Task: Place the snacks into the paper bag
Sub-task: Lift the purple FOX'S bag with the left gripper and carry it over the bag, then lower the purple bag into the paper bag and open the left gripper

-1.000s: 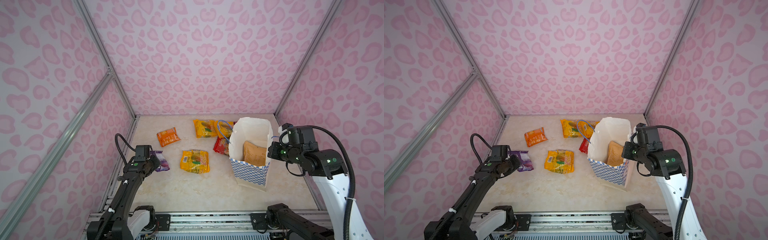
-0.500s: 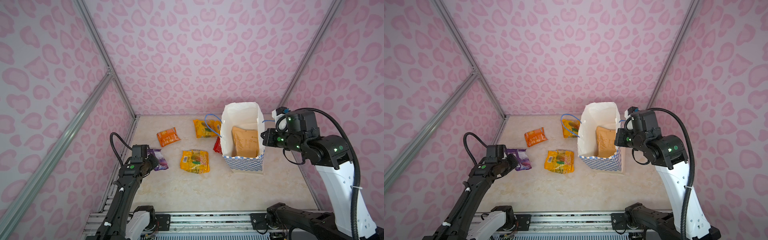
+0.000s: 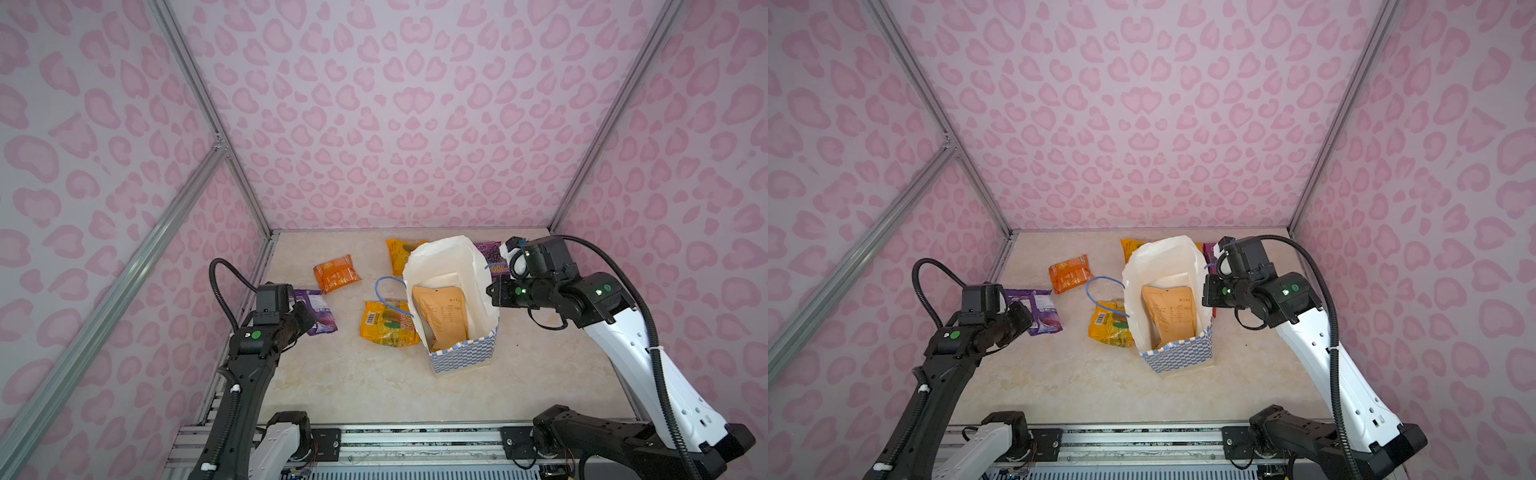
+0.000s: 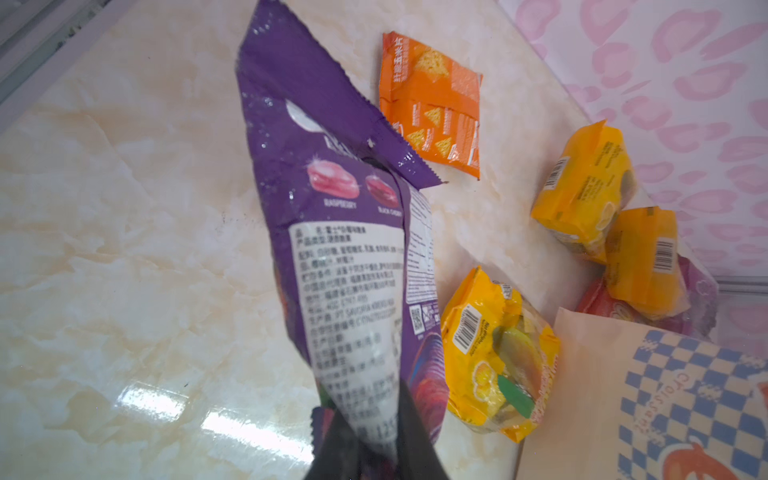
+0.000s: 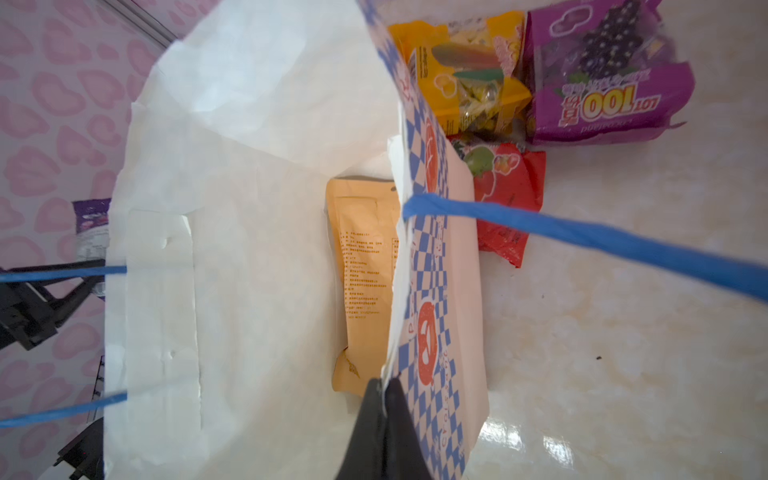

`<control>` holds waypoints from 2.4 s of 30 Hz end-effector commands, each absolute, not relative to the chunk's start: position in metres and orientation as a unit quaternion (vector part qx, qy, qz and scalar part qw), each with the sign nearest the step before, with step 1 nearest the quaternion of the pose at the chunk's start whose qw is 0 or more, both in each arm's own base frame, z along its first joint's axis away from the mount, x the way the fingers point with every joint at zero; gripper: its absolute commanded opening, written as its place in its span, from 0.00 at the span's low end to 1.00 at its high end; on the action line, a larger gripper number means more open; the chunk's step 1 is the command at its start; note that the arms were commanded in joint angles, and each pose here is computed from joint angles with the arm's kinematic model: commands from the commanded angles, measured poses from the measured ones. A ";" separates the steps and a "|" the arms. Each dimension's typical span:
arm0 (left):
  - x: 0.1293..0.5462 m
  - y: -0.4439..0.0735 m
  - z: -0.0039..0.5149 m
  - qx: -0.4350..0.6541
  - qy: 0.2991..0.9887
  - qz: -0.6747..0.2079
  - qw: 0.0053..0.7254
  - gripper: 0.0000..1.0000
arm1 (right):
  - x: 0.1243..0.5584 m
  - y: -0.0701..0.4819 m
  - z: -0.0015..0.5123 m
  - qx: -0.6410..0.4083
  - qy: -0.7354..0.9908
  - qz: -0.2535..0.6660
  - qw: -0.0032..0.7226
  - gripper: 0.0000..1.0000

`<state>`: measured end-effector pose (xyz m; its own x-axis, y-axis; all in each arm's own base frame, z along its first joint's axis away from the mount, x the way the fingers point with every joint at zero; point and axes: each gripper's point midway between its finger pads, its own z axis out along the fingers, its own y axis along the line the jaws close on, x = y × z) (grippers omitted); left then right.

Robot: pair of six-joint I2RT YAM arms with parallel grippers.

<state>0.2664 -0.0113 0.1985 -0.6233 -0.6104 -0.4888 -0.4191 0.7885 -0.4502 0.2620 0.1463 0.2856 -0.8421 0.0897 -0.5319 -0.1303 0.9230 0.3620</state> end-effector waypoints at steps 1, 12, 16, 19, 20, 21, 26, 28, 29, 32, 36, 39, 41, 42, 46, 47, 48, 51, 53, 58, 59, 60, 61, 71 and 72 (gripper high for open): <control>0.269 -0.021 0.237 -0.268 0.879 -0.183 0.351 0.14 | 0.269 0.149 0.279 -0.008 0.935 0.202 0.293 0.00; 0.256 -0.091 0.438 -0.150 0.788 -0.353 0.481 0.10 | 0.271 0.142 0.266 0.010 0.939 0.183 0.291 0.00; 0.253 -0.143 0.491 -0.080 0.762 -0.408 0.496 0.09 | 0.274 0.145 0.269 0.011 0.937 0.189 0.293 0.00; 0.251 -0.194 0.516 -0.025 0.754 -0.436 0.491 0.08 | 0.274 0.145 0.270 0.013 0.937 0.188 0.293 0.00; 0.250 -0.209 0.522 -0.010 0.752 -0.440 0.490 0.08 | 0.275 0.145 0.271 0.013 0.937 0.188 0.294 0.00; 0.248 -0.227 0.528 0.009 0.751 -0.444 0.488 0.08 | 0.275 0.144 0.272 0.014 0.937 0.188 0.295 0.00; 0.239 -0.309 0.533 0.077 0.758 -0.444 0.471 0.08 | 0.275 0.144 0.276 0.016 0.936 0.189 0.297 0.00; 0.237 -0.334 0.524 0.088 0.769 -0.426 0.467 0.08 | 0.274 0.143 0.278 0.018 0.935 0.190 0.299 0.00; 0.239 -0.342 0.516 0.087 0.777 -0.415 0.465 0.08 | 0.274 0.143 0.279 0.019 0.935 0.190 0.300 0.00; 0.243 -0.358 0.482 0.079 0.808 -0.365 0.455 0.09 | 0.272 0.142 0.283 0.022 0.933 0.191 0.304 0.00; 0.247 -0.357 0.444 0.058 0.837 -0.314 0.445 0.09 | 0.270 0.139 0.288 0.024 0.931 0.191 0.312 0.00; 0.247 -0.356 0.419 0.049 0.854 -0.292 0.429 0.09 | 0.270 0.139 0.287 0.024 0.931 0.190 0.311 0.00; 0.246 -0.357 0.403 0.046 0.864 -0.279 0.417 0.09 | 0.270 0.139 0.287 0.026 0.930 0.192 0.312 0.00; 0.246 -0.356 0.396 0.045 0.869 -0.269 0.412 0.09 | 0.271 0.139 0.288 0.027 0.930 0.191 0.313 0.00; 0.244 -0.353 0.369 0.042 0.885 -0.235 0.401 0.10 | 0.272 0.138 0.289 0.030 0.929 0.191 0.317 0.00; 0.244 -0.354 0.363 0.042 0.888 -0.229 0.397 0.10 | 0.273 0.139 0.290 0.031 0.928 0.192 0.318 0.00; 0.245 -0.356 0.357 0.043 0.891 -0.225 0.393 0.10 | 0.273 0.140 0.291 0.030 0.927 0.195 0.318 0.00; 0.244 -0.362 0.344 0.048 0.898 -0.217 0.380 0.10 | 0.273 0.140 0.290 0.031 0.928 0.194 0.318 0.00; 0.243 -0.368 0.335 0.052 0.902 -0.213 0.373 0.11 | 0.273 0.140 0.290 0.032 0.928 0.193 0.318 0.00; 0.242 -0.380 0.311 0.061 0.912 -0.188 0.359 0.13 | 0.272 0.141 0.288 0.031 0.927 0.196 0.318 0.00; 0.242 -0.382 0.306 0.062 0.914 -0.183 0.356 0.13 | 0.272 0.141 0.287 0.031 0.927 0.197 0.317 0.00; 0.242 -0.385 0.301 0.064 0.917 -0.180 0.351 0.13 | 0.272 0.142 0.286 0.031 0.927 0.198 0.316 0.00; 0.242 -0.387 0.297 0.065 0.918 -0.179 0.348 0.14 | 0.271 0.143 0.285 0.030 0.928 0.198 0.315 0.00; 0.241 -0.397 0.310 0.078 0.912 -0.199 0.351 0.31 | 0.269 0.141 0.283 0.027 0.929 0.194 0.315 0.00; 0.241 -0.398 0.313 0.081 0.910 -0.204 0.352 0.35 | 0.269 0.142 0.283 0.026 0.929 0.194 0.315 0.00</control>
<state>0.2415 -0.3973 0.3029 -0.7476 0.0046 -0.6641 0.2725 0.9141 -0.3004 0.2667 0.1424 0.2840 -0.8063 0.1708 -0.5664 -0.0752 0.9200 0.3846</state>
